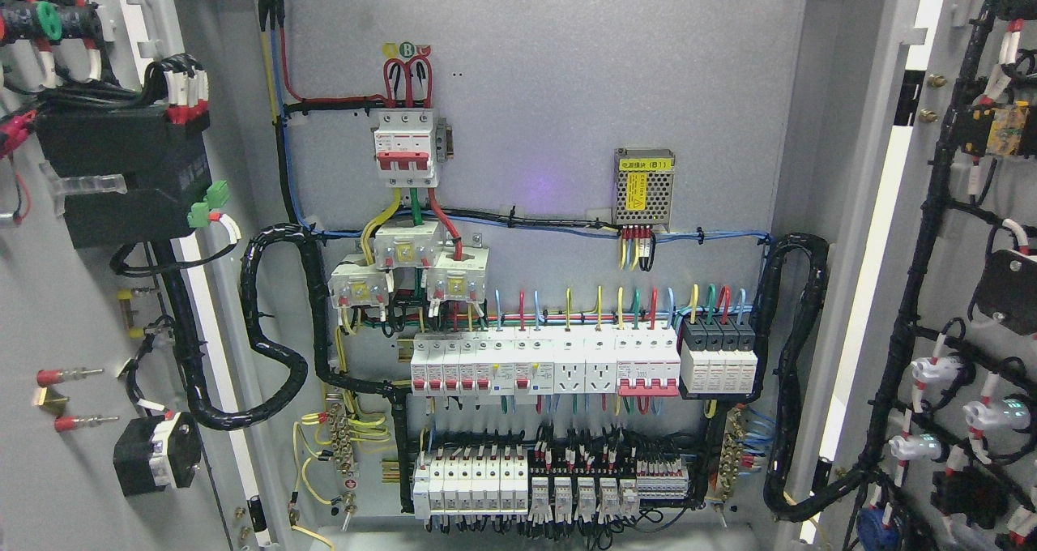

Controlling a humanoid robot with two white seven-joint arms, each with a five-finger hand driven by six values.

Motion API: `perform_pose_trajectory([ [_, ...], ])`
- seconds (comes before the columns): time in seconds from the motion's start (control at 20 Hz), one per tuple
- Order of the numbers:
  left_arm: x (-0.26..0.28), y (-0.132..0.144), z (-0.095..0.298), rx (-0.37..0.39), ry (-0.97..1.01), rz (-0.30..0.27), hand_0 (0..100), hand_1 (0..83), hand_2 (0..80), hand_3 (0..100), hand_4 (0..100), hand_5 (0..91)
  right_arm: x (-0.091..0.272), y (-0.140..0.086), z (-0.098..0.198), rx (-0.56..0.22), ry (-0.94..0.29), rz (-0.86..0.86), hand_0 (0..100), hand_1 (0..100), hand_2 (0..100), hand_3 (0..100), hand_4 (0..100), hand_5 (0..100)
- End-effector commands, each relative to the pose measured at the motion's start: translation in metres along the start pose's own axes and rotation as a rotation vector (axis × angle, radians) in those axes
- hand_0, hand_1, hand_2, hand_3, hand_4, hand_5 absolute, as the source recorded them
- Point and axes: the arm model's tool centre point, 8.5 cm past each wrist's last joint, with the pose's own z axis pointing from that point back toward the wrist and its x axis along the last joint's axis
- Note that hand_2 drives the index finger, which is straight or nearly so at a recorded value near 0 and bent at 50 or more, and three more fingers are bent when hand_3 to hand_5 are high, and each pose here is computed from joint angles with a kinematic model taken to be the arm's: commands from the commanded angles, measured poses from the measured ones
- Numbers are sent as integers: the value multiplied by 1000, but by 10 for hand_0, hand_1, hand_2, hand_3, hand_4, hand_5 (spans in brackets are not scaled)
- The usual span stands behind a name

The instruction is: Open door with both hands

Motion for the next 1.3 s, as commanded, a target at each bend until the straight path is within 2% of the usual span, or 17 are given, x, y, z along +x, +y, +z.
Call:
perform_pose_trajectory([
  [0.0,31,29,1,-5,-195,-81,0,0,0,0,31,0,7,-17,3,-15,-46,18,107,0,0,0,0,0],
  [0.2,35,30,8,2,-213,-77,0,0,0,0,31,0,8,-19,2,-3,-36,20,107,0,0,0,0,0],
  [0.4,43,34,19,11,-228,-102,0,0,0,0,31,0,9,-21,1,10,-30,25,107,0,0,0,0,0],
  [1.25,58,82,36,109,-203,-172,0,0,0,0,30,0,18,-33,6,-8,-22,68,107,0,0,0,0,0],
])
